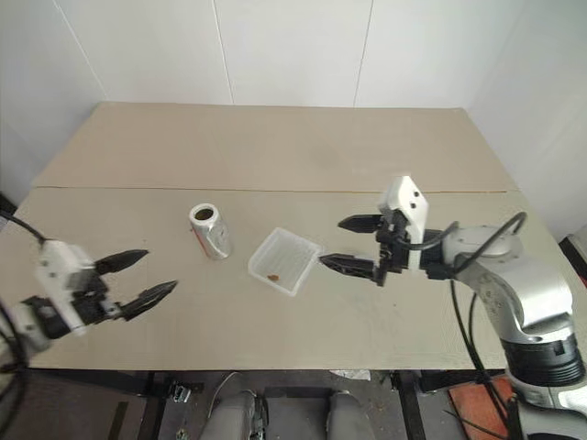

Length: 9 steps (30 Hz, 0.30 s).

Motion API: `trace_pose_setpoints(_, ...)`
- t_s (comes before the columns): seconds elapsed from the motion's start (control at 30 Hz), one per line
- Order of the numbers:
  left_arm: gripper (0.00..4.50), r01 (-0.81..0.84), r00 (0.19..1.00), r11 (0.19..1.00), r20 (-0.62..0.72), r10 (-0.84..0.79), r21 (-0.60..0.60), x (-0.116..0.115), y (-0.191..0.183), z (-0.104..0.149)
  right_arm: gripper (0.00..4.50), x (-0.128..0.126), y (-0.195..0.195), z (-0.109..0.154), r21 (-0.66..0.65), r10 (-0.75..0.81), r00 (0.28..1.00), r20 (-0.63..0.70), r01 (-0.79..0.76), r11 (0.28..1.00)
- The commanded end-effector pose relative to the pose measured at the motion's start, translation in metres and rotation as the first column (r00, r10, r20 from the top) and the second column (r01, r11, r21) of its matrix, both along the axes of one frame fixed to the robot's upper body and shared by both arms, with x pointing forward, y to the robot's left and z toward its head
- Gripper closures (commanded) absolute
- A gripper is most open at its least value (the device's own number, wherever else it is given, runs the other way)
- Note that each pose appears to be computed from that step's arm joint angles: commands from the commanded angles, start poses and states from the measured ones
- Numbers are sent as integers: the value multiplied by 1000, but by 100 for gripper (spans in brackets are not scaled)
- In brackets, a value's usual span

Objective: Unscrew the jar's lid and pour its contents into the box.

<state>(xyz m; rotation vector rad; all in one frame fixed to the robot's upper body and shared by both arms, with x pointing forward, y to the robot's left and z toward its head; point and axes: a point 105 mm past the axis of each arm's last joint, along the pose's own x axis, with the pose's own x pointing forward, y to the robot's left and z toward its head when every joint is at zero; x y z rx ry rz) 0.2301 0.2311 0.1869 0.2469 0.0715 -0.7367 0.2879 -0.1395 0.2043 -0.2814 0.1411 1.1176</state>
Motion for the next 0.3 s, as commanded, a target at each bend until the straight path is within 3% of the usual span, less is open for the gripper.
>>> trace_pose_setpoints(0.03, 1, 152, 986, 988, 64, -155, 38, -23, 5, 36, 0, -3, -18, 12, -7, -20, 993, 114, 21, 1000)
trace_pose_setpoints(0.2, 1, 173, 984, 982, 37, -176, 76, -24, 17, 32, 0, -6, -32, 11, -12, -74, 990, 120, 76, 997)
trace_pose_setpoints(0.3, 1, 215, 975, 976, 43, -216, 26, -20, 11, 34, 0, -15, -31, 10, -18, -66, 992, 112, 68, 998)
